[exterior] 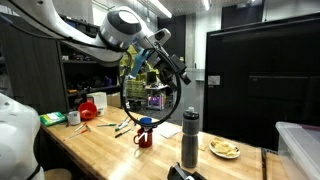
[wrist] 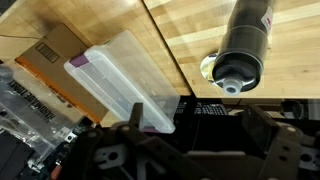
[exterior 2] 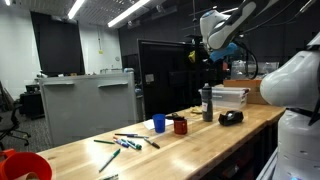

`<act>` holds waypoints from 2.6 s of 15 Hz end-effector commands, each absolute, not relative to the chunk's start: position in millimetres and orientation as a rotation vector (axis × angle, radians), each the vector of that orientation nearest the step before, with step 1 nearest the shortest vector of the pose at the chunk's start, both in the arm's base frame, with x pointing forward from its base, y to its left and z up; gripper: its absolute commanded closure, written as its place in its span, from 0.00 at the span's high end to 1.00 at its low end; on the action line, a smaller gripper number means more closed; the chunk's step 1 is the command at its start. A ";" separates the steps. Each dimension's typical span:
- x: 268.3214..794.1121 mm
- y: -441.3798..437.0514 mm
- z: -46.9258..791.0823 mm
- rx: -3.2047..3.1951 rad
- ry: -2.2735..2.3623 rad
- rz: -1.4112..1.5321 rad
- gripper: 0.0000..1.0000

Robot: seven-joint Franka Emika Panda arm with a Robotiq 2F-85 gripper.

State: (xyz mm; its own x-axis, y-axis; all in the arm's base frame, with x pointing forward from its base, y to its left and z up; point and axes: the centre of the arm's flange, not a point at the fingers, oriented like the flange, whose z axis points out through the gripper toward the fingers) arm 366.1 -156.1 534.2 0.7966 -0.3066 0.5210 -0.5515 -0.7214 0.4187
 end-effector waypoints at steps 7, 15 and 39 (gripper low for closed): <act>368.4 -113.7 565.8 2.411 -0.921 0.797 1.00; 379.6 -112.5 579.3 2.183 -1.245 0.870 1.00; 412.0 -110.9 549.6 1.742 -1.247 0.782 1.00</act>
State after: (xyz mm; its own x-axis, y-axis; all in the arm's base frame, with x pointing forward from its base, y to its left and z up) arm 402.8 -113.6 546.8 0.3626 -0.4576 0.8118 -0.9309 -0.2179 0.2930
